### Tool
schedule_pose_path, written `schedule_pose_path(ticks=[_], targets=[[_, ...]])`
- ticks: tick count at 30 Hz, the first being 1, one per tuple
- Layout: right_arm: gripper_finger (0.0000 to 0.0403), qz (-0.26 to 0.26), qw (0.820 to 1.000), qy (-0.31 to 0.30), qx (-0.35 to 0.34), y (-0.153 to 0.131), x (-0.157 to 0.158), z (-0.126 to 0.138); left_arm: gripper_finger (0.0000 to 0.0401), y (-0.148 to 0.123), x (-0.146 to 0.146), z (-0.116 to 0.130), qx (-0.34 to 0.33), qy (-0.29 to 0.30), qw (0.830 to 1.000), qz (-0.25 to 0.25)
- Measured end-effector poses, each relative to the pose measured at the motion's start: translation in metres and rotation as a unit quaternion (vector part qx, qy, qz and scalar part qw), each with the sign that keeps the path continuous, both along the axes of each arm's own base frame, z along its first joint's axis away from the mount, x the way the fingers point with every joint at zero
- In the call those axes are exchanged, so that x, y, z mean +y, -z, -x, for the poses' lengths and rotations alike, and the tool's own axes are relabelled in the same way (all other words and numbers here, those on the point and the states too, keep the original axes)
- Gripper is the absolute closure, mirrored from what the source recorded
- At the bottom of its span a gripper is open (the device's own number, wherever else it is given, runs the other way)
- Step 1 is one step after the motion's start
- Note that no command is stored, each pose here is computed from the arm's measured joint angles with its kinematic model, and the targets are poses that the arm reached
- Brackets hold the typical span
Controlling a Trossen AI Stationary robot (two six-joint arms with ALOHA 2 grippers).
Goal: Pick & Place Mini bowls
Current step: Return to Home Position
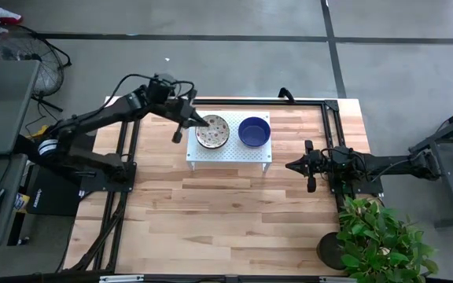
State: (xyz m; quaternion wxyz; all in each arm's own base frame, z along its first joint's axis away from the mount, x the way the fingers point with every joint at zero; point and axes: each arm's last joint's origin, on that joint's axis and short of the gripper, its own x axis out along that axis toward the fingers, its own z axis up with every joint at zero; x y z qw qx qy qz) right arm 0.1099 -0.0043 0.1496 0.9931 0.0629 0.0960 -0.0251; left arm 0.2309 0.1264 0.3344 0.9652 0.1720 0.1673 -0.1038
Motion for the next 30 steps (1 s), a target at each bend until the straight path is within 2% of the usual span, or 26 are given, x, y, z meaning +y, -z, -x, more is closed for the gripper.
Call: schedule_pose_path(ticks=[3,12,30], targets=[[0.0402,0.000,1.000,0.000,0.000,0.000,0.000,0.000,0.0401,0.010,0.006,0.005,-0.003,-0.003,1.000,0.017],[0.0402,0.000,1.000,0.000,0.000,0.000,0.000,0.000,0.0401,0.030,0.019,0.014,-0.009,-0.011,1.000,0.022],[0.0403,0.000,1.000,0.000,0.000,0.000,0.000,0.000,0.0401,0.051,0.020,0.017,0.009,-0.033,0.999,0.035]])
